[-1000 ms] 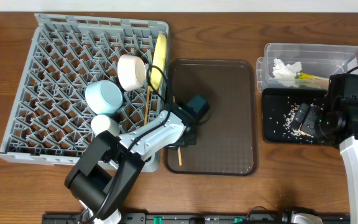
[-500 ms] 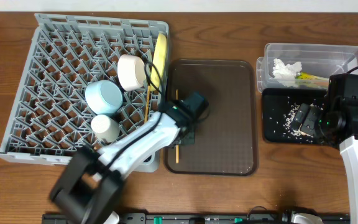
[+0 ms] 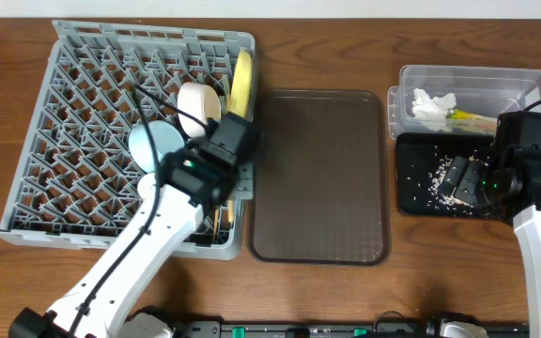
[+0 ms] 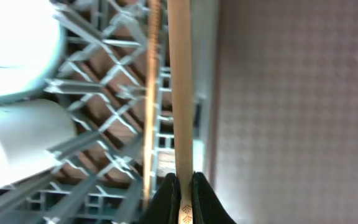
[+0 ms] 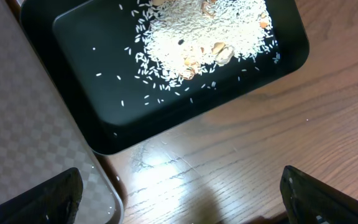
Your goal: Sort waste into correct bins and load items into the dishwasher
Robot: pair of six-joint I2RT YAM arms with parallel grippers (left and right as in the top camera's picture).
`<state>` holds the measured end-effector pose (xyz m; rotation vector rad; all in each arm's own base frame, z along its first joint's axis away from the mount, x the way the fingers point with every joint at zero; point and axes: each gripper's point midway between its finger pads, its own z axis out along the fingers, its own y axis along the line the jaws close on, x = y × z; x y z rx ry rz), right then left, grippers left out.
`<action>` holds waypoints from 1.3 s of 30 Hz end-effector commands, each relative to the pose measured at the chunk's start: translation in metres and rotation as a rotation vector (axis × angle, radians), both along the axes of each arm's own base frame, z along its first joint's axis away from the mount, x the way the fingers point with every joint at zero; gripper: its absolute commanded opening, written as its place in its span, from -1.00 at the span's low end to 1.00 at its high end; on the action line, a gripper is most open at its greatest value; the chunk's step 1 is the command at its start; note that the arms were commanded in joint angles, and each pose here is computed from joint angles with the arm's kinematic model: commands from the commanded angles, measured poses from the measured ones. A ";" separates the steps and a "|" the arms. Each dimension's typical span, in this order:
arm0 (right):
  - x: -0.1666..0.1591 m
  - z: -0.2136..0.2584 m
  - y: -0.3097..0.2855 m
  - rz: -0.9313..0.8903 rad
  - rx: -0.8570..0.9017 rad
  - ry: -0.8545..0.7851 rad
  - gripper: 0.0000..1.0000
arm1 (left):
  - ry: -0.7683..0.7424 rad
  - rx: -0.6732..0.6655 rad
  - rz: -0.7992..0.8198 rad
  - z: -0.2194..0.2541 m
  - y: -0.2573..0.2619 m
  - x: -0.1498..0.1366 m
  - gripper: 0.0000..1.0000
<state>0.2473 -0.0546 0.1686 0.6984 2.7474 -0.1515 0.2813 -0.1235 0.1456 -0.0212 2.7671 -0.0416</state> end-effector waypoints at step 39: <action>0.068 0.000 0.115 0.558 0.208 -0.183 0.99 | -0.056 -0.116 0.030 0.034 0.045 0.005 0.72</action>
